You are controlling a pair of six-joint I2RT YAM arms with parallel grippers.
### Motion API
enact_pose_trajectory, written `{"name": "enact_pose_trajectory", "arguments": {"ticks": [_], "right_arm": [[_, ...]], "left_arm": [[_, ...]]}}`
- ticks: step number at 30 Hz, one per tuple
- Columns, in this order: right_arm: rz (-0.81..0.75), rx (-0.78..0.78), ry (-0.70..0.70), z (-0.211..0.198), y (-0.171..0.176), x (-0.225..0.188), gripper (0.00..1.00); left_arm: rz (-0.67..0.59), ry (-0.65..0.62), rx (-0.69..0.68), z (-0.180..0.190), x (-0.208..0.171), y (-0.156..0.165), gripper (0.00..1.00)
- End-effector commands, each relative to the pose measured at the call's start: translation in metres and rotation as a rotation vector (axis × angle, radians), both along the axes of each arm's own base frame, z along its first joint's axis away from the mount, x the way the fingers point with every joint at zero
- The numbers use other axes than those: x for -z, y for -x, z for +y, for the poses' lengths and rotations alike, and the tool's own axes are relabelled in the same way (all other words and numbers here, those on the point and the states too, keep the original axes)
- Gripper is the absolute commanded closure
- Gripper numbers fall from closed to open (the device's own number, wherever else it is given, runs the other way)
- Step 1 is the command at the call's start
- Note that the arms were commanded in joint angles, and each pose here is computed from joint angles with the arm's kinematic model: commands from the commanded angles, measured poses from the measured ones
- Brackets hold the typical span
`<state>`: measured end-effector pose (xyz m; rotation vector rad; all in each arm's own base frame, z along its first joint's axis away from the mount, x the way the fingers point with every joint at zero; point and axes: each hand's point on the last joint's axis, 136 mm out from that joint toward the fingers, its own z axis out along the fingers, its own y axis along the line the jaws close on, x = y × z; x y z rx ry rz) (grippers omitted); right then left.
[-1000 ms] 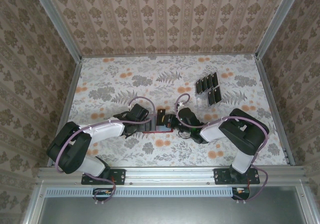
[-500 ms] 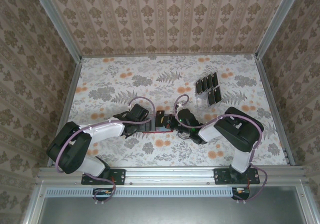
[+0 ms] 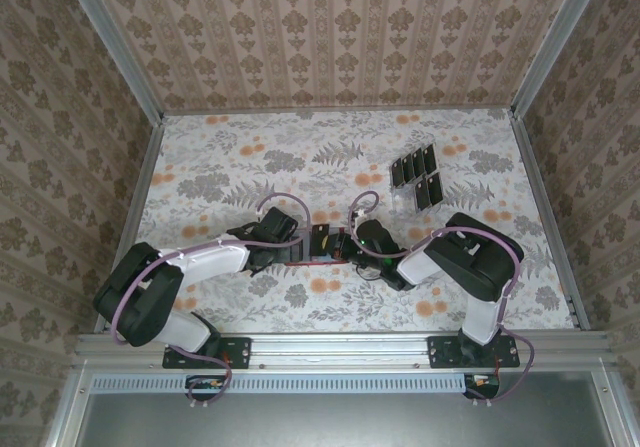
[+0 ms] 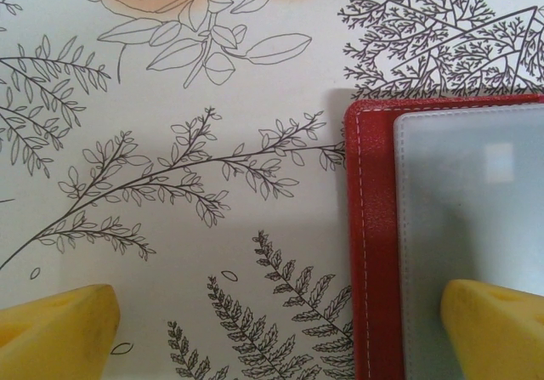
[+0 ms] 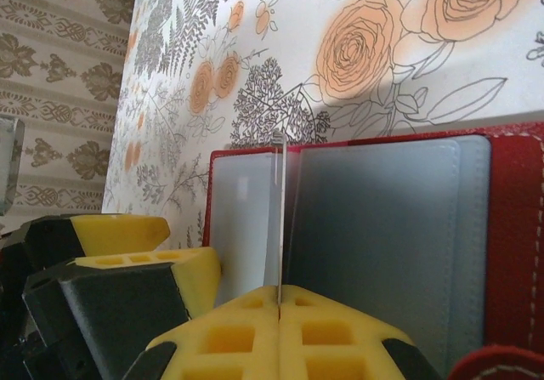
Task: Put the credit cards into the card holder
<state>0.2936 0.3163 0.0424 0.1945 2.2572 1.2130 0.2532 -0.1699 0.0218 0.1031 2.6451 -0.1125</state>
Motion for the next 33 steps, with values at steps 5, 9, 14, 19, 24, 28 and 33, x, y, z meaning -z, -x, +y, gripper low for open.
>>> {"name": "enact_pose_trajectory", "arguments": {"ticks": [5, 9, 14, 19, 24, 28, 33], "right_arm": [[0.05, -0.027, 0.019, -0.004, 0.013, 0.016, 1.0], [0.063, -0.04, 0.024, -0.003, 0.016, 0.019, 1.0], [0.081, -0.056, 0.037, -0.002, 0.019, 0.024, 1.0], [0.099, -0.061, 0.042, -0.002, 0.021, 0.029, 1.0], [0.123, -0.063, 0.047, -0.001, 0.022, 0.036, 1.0], [0.139, -0.06, 0.05, -0.002, 0.022, 0.04, 1.0], [0.159, -0.065, 0.061, 0.0, 0.023, 0.045, 1.0]], "left_arm": [[0.048, -0.065, -0.013, 0.014, 0.014, 0.012, 0.0], [0.048, -0.065, -0.013, 0.014, 0.014, 0.011, 0.0], [0.047, -0.064, -0.012, 0.013, 0.014, 0.011, 0.0], [0.048, -0.066, -0.012, 0.014, 0.015, 0.011, 0.0], [0.046, -0.063, -0.013, 0.013, 0.014, 0.011, 0.0], [0.046, -0.063, -0.012, 0.013, 0.014, 0.011, 0.0], [0.046, -0.064, -0.011, 0.013, 0.014, 0.011, 0.0]]}}
